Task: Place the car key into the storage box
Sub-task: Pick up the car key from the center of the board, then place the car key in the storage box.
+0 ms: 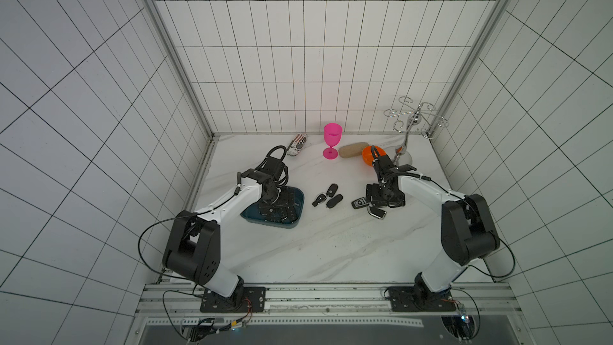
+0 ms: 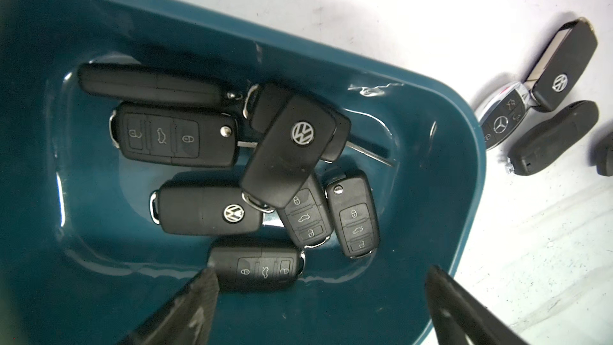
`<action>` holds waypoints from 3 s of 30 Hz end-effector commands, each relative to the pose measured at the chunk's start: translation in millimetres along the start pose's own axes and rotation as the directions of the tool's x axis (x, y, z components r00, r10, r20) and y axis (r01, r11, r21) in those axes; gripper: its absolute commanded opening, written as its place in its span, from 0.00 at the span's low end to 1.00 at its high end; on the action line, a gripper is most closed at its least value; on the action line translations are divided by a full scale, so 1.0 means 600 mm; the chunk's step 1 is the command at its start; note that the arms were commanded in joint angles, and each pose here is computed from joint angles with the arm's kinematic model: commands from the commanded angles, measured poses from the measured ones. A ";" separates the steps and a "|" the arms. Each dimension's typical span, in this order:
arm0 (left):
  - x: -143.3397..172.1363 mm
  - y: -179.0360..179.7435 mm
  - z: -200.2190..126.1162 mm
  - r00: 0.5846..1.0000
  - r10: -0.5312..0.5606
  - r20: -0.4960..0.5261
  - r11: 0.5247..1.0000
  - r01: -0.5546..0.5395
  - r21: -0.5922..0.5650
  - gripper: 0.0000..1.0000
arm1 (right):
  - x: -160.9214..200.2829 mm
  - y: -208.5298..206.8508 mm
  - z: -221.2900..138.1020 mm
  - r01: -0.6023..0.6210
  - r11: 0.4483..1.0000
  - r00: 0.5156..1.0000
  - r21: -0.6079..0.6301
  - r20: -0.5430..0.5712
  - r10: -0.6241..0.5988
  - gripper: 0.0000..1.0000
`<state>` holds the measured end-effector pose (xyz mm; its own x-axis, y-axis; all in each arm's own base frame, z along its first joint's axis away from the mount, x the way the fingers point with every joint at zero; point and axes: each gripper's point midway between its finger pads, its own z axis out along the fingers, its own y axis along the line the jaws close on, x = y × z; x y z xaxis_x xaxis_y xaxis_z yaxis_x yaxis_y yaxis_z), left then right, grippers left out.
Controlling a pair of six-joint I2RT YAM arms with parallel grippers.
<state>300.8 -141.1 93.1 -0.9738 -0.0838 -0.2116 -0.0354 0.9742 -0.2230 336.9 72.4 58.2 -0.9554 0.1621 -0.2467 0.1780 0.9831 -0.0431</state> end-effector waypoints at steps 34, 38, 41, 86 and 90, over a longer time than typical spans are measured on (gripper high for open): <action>-0.006 -0.017 -0.015 0.999 0.006 0.033 0.998 -0.008 0.068 0.95 | 0.034 -0.004 0.081 -0.022 1.000 0.987 -0.012 -0.159 0.020 0.83; -0.007 -0.017 -0.017 0.999 0.006 0.040 0.997 -0.009 0.070 0.95 | 0.039 0.001 0.085 -0.022 0.999 0.985 -0.030 -0.170 0.017 0.68; -0.007 -0.017 -0.018 0.999 0.006 0.042 0.998 -0.009 0.070 0.95 | 0.040 0.000 0.087 -0.025 0.999 0.984 -0.037 -0.176 0.018 0.56; -0.070 0.163 -0.204 0.820 -0.460 0.341 0.872 0.344 0.349 0.83 | 0.169 0.571 -0.208 0.779 0.448 0.621 -0.439 0.439 -0.650 0.45; -0.062 0.177 -0.237 0.773 -0.456 0.440 0.884 0.339 0.320 0.82 | 0.173 0.583 -0.205 0.797 0.419 0.595 -0.435 0.446 -0.669 0.45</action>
<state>300.6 -13.7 200.5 -0.6919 -0.5942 -0.4102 -0.3014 0.7540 -0.5837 269.8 420.4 113.5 -0.6521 -0.5846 -0.4827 -0.7311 0.6533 0.1966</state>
